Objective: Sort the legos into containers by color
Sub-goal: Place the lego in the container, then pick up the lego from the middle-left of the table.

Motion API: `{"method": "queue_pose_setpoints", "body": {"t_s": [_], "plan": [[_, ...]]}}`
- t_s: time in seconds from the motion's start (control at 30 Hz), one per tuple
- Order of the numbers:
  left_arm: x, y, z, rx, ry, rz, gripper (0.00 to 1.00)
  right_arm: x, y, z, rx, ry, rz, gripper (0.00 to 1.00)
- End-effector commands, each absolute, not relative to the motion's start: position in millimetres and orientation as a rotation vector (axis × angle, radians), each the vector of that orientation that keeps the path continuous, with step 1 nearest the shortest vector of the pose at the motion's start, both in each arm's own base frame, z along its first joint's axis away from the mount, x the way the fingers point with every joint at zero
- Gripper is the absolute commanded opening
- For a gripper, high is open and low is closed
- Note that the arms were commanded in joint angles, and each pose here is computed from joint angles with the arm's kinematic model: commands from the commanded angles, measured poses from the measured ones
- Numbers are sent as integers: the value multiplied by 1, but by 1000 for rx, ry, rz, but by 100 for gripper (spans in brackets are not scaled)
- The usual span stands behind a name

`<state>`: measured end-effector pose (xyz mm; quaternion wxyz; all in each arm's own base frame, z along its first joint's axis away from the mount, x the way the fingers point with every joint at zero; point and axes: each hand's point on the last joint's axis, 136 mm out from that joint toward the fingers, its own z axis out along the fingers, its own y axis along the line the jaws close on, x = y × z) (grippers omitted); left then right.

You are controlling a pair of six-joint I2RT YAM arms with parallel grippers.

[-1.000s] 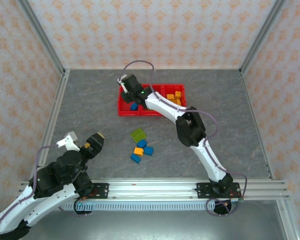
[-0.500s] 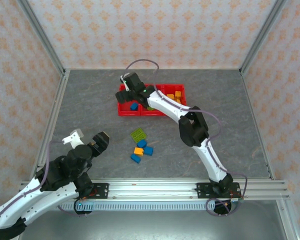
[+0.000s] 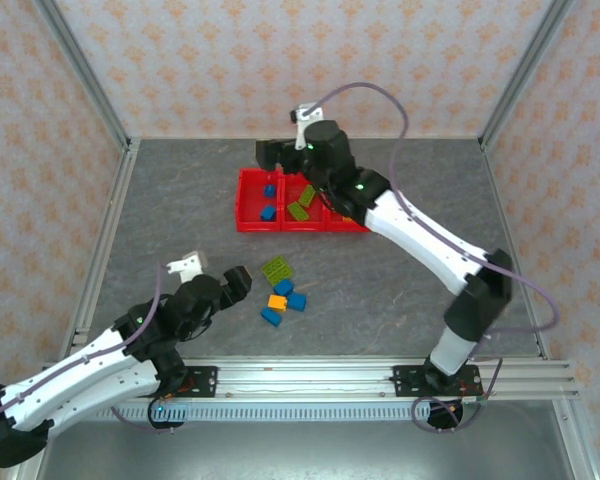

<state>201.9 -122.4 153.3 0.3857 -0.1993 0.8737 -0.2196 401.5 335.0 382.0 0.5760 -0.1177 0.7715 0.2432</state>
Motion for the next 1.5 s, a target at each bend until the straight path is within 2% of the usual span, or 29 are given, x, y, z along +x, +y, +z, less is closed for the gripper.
{"method": "queue_pose_setpoints", "body": {"t_s": [0.0, 0.33, 0.47, 0.63, 0.87, 1.1, 1.17, 1.47], "plan": [[209, -158, 161, -339, 2241, -660, 99, 394, 306, 387, -223, 1730, 466, 100], [208, -209, 120, -116, 2440, -622, 97, 340, 217, 313, -93, 1769, 330, 100], [201, -244, 110, 51, 2518, -621, 88, 317, 185, 320, -45, 1719, 320, 100], [201, -280, 94, 219, 2605, -494, 88, 305, 166, 321, -16, 1717, 289, 100], [208, -298, 65, 274, 2707, -344, 87, 302, 163, 314, 8, 1723, 311, 100], [221, -298, 66, 259, 2684, -270, 85, 301, 170, 309, -33, 1738, 327, 100], [224, -293, 64, 245, 2685, -231, 81, 302, 171, 307, -38, 1739, 324, 100], [235, -269, 75, 173, 2646, -137, 78, 306, 174, 297, -57, 1766, 300, 100]]}}
